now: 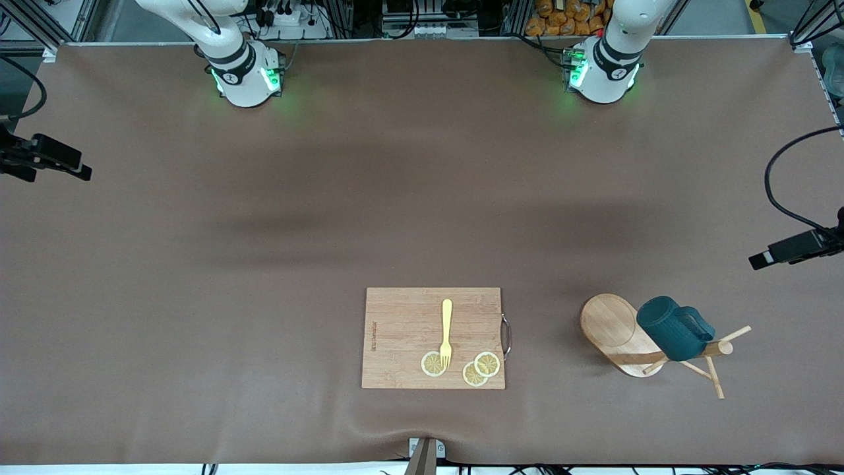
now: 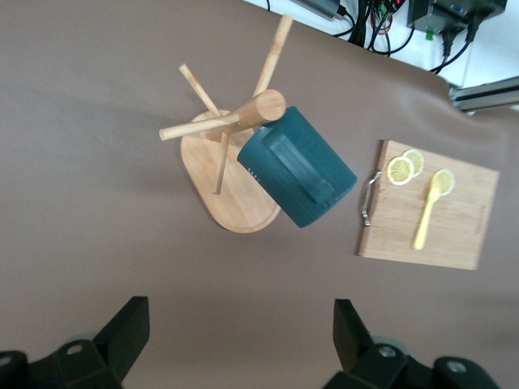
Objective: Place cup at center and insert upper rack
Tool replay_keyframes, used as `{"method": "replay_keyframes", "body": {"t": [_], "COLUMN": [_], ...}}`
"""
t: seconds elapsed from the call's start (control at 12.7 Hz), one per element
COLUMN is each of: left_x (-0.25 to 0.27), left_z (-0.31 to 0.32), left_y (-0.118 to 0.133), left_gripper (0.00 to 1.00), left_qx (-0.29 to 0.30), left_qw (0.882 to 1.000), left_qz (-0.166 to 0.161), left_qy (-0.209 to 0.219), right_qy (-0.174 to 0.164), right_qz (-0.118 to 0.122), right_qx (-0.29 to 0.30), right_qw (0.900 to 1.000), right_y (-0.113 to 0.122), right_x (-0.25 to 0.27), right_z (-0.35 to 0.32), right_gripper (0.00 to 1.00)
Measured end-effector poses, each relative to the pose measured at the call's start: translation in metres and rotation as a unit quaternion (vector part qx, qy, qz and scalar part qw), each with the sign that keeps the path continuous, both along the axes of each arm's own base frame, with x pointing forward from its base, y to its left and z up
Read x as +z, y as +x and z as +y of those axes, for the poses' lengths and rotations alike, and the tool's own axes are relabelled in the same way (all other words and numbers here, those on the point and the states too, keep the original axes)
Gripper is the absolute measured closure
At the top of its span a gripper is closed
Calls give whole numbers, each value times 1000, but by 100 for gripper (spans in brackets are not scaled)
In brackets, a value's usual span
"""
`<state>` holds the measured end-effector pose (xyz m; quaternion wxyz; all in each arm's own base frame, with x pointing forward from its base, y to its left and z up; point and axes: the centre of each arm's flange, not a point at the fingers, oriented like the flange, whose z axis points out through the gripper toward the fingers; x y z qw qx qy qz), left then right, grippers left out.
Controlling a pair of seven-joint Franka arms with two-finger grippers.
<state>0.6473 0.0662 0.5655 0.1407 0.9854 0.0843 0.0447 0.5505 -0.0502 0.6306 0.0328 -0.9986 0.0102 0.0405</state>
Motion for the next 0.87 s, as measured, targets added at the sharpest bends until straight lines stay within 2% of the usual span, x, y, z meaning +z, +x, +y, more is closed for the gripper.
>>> {"method": "replay_keyframes", "body": {"t": [0.16, 0.39, 0.63, 0.87], "left_x": [20, 35, 36, 40], "left_z": [-24, -45, -50, -61], "left_y": [-8, -19, -26, -33], "left_gripper": [0, 0, 0, 0], "left_qx": [-26, -48, -56, -66], "left_qw": [998, 992, 990, 988], "left_qz": [-10, -5, 10, 22], "left_qy": [56, 115, 129, 136], "right_qy": [1, 1, -1, -5], "right_qz": [7, 3, 3, 20], "right_qx": [2, 8, 9, 11], "right_qw": [1000, 1000, 1000, 1000], "right_y": [-3, -2, -2, -7], "right_x": [2, 6, 7, 8], "right_z": [2, 8, 9, 10], "right_gripper": [0, 0, 0, 0]}}
